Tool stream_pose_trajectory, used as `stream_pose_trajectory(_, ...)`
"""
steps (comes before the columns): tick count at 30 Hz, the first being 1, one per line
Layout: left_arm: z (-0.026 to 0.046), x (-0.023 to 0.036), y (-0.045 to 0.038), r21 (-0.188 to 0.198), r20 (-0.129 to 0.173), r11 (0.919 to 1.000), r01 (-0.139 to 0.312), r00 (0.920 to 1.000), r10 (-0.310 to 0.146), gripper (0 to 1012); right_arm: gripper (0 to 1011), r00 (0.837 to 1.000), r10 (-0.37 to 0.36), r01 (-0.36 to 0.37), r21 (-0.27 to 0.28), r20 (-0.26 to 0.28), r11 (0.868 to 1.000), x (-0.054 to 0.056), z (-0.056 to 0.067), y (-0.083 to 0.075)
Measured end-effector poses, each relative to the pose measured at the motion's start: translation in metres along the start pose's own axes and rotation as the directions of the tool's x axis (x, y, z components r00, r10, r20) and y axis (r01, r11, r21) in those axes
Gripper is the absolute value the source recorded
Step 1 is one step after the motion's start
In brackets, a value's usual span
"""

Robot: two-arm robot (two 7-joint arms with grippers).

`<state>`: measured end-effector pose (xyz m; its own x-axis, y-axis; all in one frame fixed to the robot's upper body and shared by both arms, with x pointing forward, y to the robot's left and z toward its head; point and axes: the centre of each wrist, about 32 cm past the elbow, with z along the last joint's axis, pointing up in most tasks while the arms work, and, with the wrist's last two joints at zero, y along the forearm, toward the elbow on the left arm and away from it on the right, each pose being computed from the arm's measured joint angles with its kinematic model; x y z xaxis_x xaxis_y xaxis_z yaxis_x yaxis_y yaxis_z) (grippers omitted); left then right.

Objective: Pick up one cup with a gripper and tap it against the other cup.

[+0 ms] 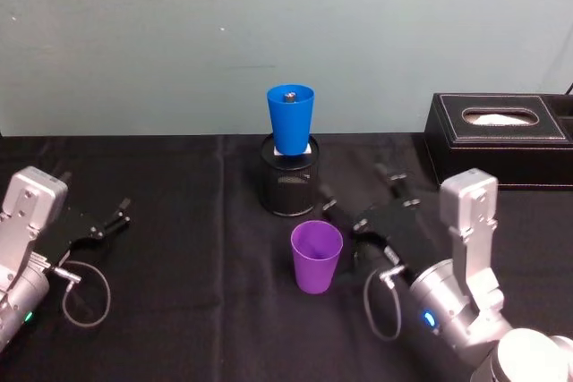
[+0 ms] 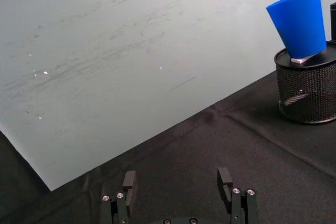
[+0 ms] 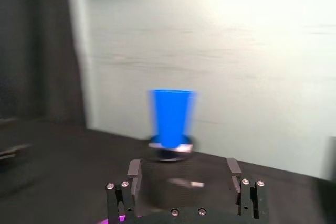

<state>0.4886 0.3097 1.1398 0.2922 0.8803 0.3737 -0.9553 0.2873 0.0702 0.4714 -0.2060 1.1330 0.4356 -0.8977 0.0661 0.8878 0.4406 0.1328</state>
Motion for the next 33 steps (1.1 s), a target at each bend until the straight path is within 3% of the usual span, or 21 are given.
stream_pose_trajectory(1,0.0,0.0,0.0,0.0,0.0,1.0,0.0,1.0,0.0,1000,1003,0.997,-0.075,0.075,-0.01,0.006,0.997,0.0,0.001,0.001)
stream_pose_trajectory(3,0.0,0.0,0.0,0.0,0.0,1.0,0.0,1.0,0.0,1000,1002,0.989,-0.148,0.148,-0.02,0.016,0.989,0.001,0.0,0.003)
stream_pose_trajectory(5,0.0,0.0,0.0,0.0,0.0,1.0,0.0,1.0,0.0,1000,1003,0.966,-0.256,0.257,-0.046,0.034,0.965,0.003,-0.003,0.006)
stream_pose_trajectory(10,0.0,0.0,0.0,0.0,0.0,1.0,0.0,1.0,0.0,1000,1002,0.937,-0.342,0.347,-0.081,0.068,0.934,0.004,-0.014,0.011)
stream_pose_trajectory(13,0.0,0.0,0.0,0.0,0.0,1.0,0.0,1.0,0.0,1000,1003,0.932,-0.354,0.361,-0.099,0.081,0.927,0.003,-0.023,0.014)
stream_pose_trajectory(17,0.0,0.0,0.0,0.0,0.0,1.0,0.0,1.0,0.0,1000,1003,0.935,-0.344,0.352,-0.12,0.086,0.928,0.0,-0.035,0.017)
stream_pose_trajectory(33,0.0,0.0,0.0,0.0,0.0,1.0,0.0,1.0,0.0,1000,1002,0.937,-0.34,0.348,-0.109,0.085,0.931,0.001,-0.031,0.016)
